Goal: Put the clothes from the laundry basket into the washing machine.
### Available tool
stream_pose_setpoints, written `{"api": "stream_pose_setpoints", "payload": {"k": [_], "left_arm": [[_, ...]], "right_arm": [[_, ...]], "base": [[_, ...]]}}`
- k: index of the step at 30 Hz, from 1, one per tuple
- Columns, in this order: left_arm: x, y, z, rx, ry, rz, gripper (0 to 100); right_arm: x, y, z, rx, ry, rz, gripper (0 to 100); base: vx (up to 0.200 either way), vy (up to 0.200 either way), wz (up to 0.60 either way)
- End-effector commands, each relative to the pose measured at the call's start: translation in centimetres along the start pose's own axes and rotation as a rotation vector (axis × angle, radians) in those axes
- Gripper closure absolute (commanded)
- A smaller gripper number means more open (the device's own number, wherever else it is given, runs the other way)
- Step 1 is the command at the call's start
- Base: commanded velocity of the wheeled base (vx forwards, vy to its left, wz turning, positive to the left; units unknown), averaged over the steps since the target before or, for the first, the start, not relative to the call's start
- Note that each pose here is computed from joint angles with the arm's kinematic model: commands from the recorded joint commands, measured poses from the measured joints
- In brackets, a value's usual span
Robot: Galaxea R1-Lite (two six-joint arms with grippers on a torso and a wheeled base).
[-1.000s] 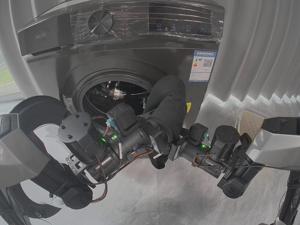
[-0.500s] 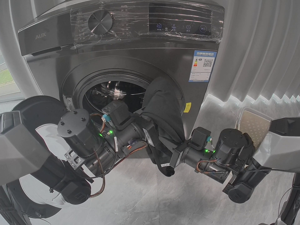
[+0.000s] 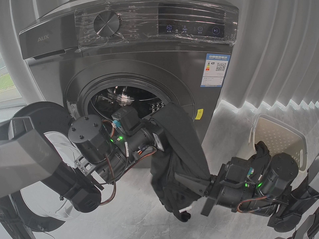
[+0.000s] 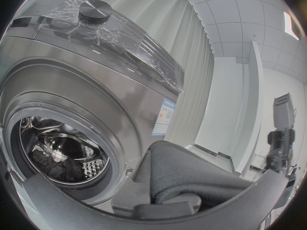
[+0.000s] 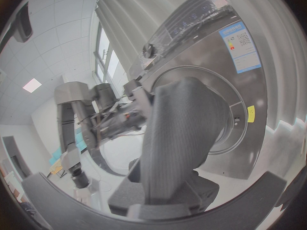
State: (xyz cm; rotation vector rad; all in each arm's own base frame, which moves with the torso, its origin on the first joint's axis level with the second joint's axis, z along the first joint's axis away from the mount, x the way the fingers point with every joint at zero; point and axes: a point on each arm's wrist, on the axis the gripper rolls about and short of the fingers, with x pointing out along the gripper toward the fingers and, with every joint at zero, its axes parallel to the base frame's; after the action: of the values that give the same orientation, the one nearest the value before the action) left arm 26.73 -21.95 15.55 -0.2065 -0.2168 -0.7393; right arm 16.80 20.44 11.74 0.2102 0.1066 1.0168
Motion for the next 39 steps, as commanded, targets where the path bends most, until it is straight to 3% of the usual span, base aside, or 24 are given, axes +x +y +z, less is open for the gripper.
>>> {"api": "stream_pose_setpoints", "payload": {"k": [1,4,5,8,15,21,28,39], "left_arm": [[0.3,0.2,-0.7,0.000,0.012,0.008,100],[0.0,0.3,-1.0,0.002,0.029,0.006,100],[-0.1,0.2,-1.1,0.000,0.031,0.003,0],[-0.3,0.0,-1.0,-0.003,0.036,-0.004,0],[-3.5,-0.6,-2.1,-0.003,0.151,-0.021,0],[-6.4,-1.2,-1.8,-0.018,0.223,-0.128,0],[-9.7,-1.4,-1.9,-0.040,0.318,-0.269,0],[-9.8,-1.7,-2.2,-0.059,0.337,-0.375,0]], "right_arm": [[-1.3,0.8,0.7,-0.004,-0.016,0.026,100],[-1.2,0.8,0.9,-0.006,-0.025,0.026,100],[-1.2,0.8,1.0,-0.006,-0.028,0.025,100],[-1.1,0.5,1.2,-0.008,-0.039,0.018,100],[-0.9,-1.9,2.7,-0.015,-0.102,-0.049,100],[-0.6,-3.1,3.9,-0.028,-0.152,-0.084,100],[-0.4,-3.1,4.2,-0.030,-0.166,-0.084,100],[-0.5,-2.7,4.5,-0.033,-0.178,-0.070,100]], "base": [[0.000,0.000,0.00],[0.000,0.000,0.00],[0.000,0.000,0.00],[0.000,0.000,0.00],[0.000,0.000,0.00],[0.000,0.000,0.00],[0.000,0.000,0.00],[0.000,0.000,0.00]]}}
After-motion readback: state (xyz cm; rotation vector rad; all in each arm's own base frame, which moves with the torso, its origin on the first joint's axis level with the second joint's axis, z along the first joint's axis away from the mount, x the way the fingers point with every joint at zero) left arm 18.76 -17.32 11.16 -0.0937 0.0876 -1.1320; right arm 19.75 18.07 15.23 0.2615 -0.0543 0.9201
